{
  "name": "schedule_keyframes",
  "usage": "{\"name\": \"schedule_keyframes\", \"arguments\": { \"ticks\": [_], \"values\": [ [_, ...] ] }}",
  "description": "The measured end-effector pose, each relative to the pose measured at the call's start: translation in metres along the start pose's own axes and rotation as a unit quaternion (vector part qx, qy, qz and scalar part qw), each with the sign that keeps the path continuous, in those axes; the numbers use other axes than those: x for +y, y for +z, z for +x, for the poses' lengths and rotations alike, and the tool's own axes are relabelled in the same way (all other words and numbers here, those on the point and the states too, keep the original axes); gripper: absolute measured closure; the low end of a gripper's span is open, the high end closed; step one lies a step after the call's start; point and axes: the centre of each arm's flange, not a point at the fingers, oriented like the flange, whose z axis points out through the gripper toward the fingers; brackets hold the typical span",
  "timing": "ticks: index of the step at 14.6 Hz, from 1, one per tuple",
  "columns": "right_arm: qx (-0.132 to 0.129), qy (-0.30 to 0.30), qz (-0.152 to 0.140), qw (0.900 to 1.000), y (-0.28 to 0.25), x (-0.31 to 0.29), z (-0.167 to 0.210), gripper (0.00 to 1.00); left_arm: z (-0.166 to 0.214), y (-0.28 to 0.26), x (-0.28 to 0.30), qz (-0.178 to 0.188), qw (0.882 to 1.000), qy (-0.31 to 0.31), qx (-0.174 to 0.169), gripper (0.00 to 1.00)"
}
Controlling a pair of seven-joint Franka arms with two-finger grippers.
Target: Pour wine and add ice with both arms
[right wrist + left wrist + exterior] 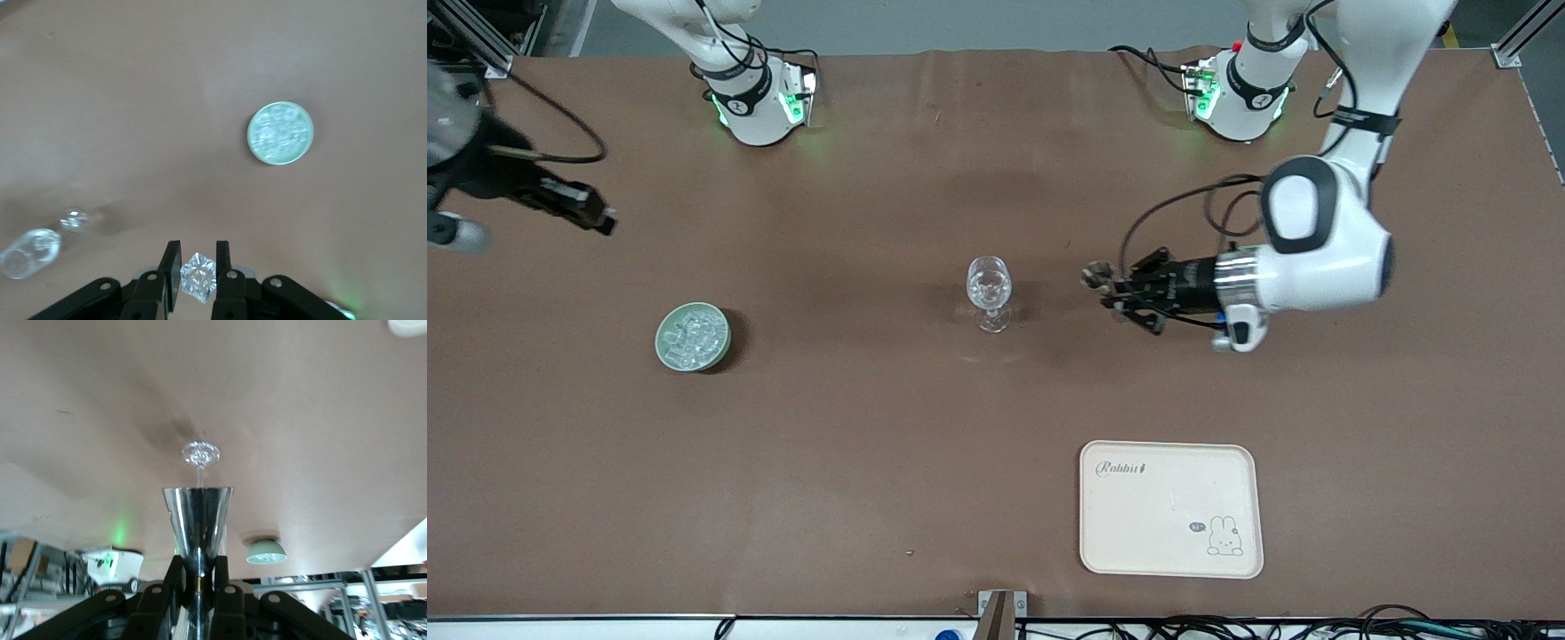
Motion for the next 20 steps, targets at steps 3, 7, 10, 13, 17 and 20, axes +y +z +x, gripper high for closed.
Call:
{"name": "schedule_keyframes", "arguments": {
  "ticks": [3,7,10,13,17,20],
  "values": [
    [0.010,0.038,0.014,0.999,0.011,-0.075,-0.036,0.75,0.059,-0.072,-0.011,-0.023,0.999,-0.018,-0.026,0.78],
    [-0.014,0.073,0.025,0.997,0.058,-0.160,-0.073,0.75,0.155,-0.149,-0.059,-0.054,0.995,0.005,-0.089,0.78],
    [-0.037,0.094,0.025,0.995,0.100,-0.212,-0.098,0.75,0.237,-0.166,-0.104,-0.091,0.985,0.017,-0.142,0.78],
    [-0.046,0.107,0.012,0.993,0.138,-0.253,-0.128,0.75,0.305,-0.167,-0.138,-0.131,0.976,-0.011,-0.176,0.78],
    [-0.030,0.123,0.002,0.992,0.184,-0.292,-0.152,0.75,0.341,-0.163,-0.135,-0.138,0.973,-0.035,-0.183,0.78],
    [-0.019,0.126,0.004,0.992,0.220,-0.311,-0.155,0.75,0.327,-0.156,-0.098,-0.173,0.960,-0.058,-0.214,0.78]
  ]
}}
